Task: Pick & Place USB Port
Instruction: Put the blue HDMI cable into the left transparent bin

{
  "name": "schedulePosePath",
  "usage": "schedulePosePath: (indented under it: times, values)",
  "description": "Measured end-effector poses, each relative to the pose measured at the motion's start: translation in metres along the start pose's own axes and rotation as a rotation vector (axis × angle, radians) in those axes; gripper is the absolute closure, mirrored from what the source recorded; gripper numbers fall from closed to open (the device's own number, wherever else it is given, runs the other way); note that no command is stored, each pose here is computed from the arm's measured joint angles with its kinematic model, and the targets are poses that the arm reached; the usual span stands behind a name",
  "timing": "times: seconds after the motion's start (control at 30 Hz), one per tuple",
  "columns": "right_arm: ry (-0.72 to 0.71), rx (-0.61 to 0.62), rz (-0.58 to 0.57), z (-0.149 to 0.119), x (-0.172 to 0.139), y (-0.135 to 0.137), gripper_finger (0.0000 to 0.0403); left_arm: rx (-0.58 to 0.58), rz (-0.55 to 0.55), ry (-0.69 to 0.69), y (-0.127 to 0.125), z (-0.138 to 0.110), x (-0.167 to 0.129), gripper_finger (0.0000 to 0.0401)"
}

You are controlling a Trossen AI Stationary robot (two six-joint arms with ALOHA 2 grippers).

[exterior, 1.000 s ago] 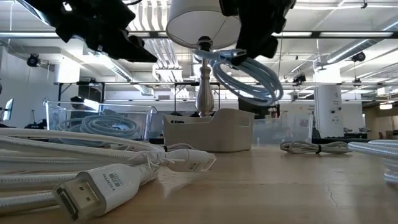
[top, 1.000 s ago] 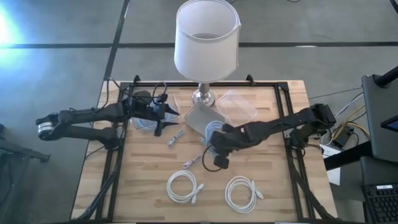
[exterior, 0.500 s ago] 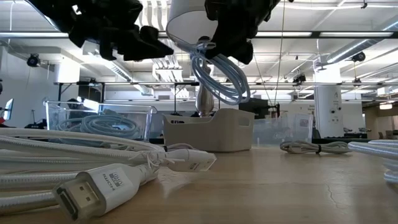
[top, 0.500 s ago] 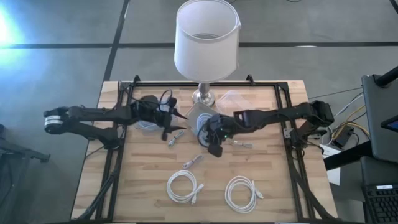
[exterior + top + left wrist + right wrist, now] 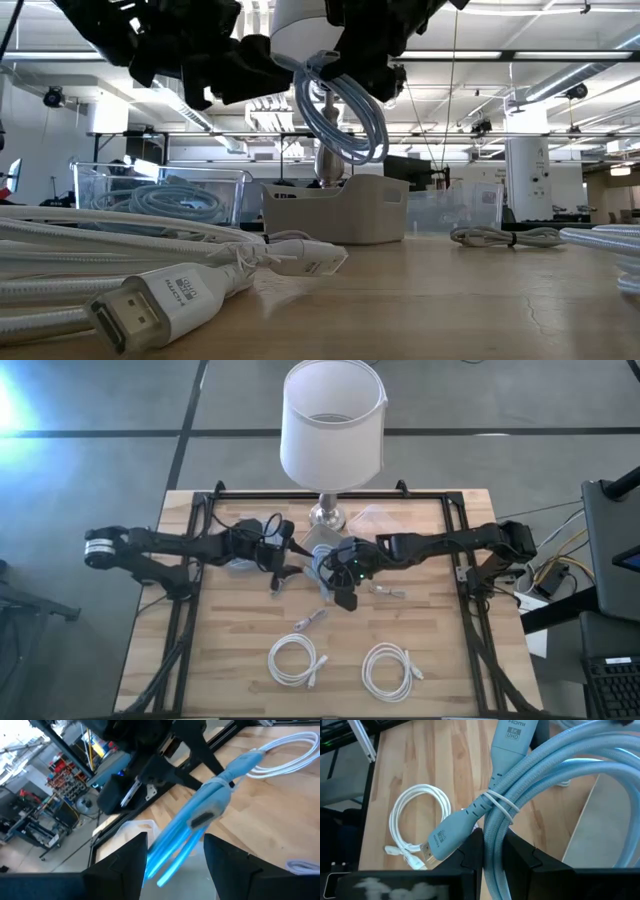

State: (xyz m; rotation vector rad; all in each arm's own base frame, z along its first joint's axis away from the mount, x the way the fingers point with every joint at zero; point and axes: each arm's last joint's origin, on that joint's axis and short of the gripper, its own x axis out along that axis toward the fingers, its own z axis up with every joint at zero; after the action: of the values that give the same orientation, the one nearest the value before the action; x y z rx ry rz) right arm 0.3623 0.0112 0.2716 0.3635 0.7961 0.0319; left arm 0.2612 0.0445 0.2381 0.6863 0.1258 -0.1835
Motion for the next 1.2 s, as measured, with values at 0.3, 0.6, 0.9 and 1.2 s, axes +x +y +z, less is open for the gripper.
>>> schedulePosePath:
  times: [0.3, 0.6, 0.9, 1.2]
  values:
    - [-0.008, -0.003, 0.004, 0.0007, 0.0002, 0.0005, 0.0349, 0.014, -0.008, -0.036, -0.0058, 0.0028, 0.0078, 0.0204]
    - [-0.037, -0.042, 0.014, 0.0033, 0.0005, 0.0013, 0.0349, 0.015, -0.014, -0.041, -0.0073, 0.004, 0.0085, 0.0205]
    - [-0.044, -0.053, 0.016, 0.0039, 0.0004, 0.0016, 0.0349, 0.014, -0.017, -0.039, -0.0076, 0.0037, 0.0085, 0.0271]
    - [-0.042, -0.083, 0.014, 0.0037, 0.0004, 0.0014, 0.0348, 0.018, -0.035, -0.026, -0.0091, 0.0022, 0.0085, 0.0347]
